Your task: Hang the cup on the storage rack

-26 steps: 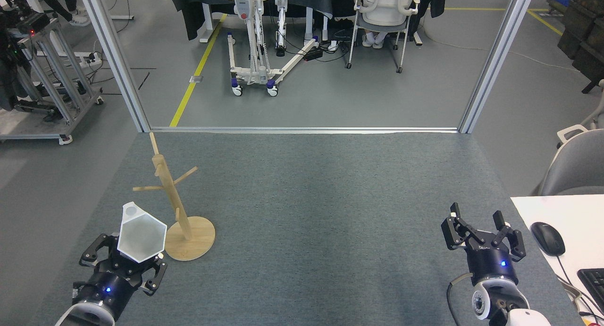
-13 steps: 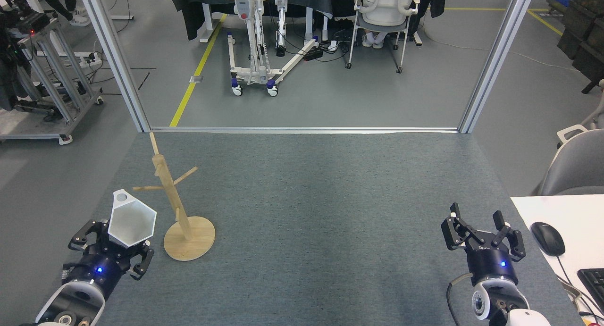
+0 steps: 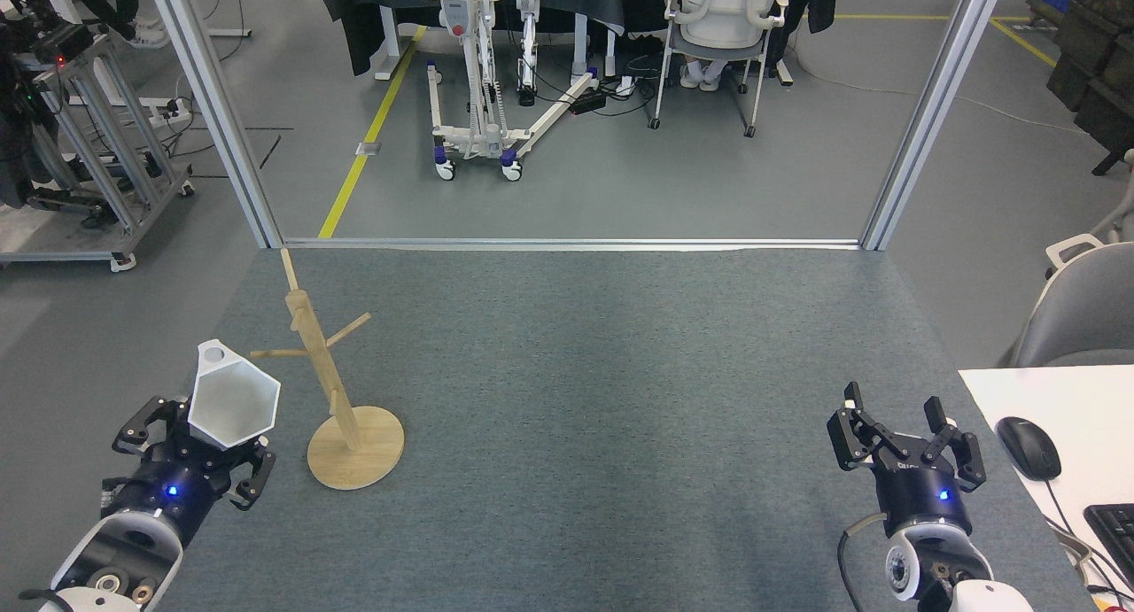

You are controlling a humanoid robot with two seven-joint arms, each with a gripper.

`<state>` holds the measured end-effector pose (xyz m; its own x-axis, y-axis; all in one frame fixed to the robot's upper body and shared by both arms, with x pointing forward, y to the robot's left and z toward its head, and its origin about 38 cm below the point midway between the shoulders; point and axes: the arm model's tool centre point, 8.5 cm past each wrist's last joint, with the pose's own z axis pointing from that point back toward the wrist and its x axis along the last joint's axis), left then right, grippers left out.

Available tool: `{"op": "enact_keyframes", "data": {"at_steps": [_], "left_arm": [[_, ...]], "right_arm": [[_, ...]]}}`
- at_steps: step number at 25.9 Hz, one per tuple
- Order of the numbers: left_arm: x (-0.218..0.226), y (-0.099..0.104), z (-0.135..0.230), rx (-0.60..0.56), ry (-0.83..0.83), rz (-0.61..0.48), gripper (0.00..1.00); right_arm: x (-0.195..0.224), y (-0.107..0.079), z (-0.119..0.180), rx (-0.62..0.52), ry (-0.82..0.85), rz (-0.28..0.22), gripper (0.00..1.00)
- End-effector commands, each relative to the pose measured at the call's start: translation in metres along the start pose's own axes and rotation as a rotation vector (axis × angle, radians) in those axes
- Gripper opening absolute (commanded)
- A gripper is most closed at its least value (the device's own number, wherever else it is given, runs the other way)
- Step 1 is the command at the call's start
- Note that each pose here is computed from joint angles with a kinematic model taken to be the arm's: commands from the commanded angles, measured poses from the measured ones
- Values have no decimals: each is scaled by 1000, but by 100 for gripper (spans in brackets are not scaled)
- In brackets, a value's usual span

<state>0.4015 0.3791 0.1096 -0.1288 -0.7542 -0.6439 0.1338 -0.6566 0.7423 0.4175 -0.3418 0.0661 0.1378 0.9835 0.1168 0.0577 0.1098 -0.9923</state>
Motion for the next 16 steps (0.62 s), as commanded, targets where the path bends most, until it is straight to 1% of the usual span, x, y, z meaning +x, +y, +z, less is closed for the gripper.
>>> {"op": "enact_keyframes", "data": {"at_steps": [1, 9, 16], "left_arm": [[1, 2, 1, 8, -16, -8, 9], [6, 9, 3, 36, -57, -20, 9], [6, 11, 2, 40, -67, -31, 9]], "right_arm": [[0, 0, 0, 1, 0, 0, 99], [2, 1, 0, 1, 0, 0, 99], [7, 2, 0, -1, -4, -5, 99]]}}
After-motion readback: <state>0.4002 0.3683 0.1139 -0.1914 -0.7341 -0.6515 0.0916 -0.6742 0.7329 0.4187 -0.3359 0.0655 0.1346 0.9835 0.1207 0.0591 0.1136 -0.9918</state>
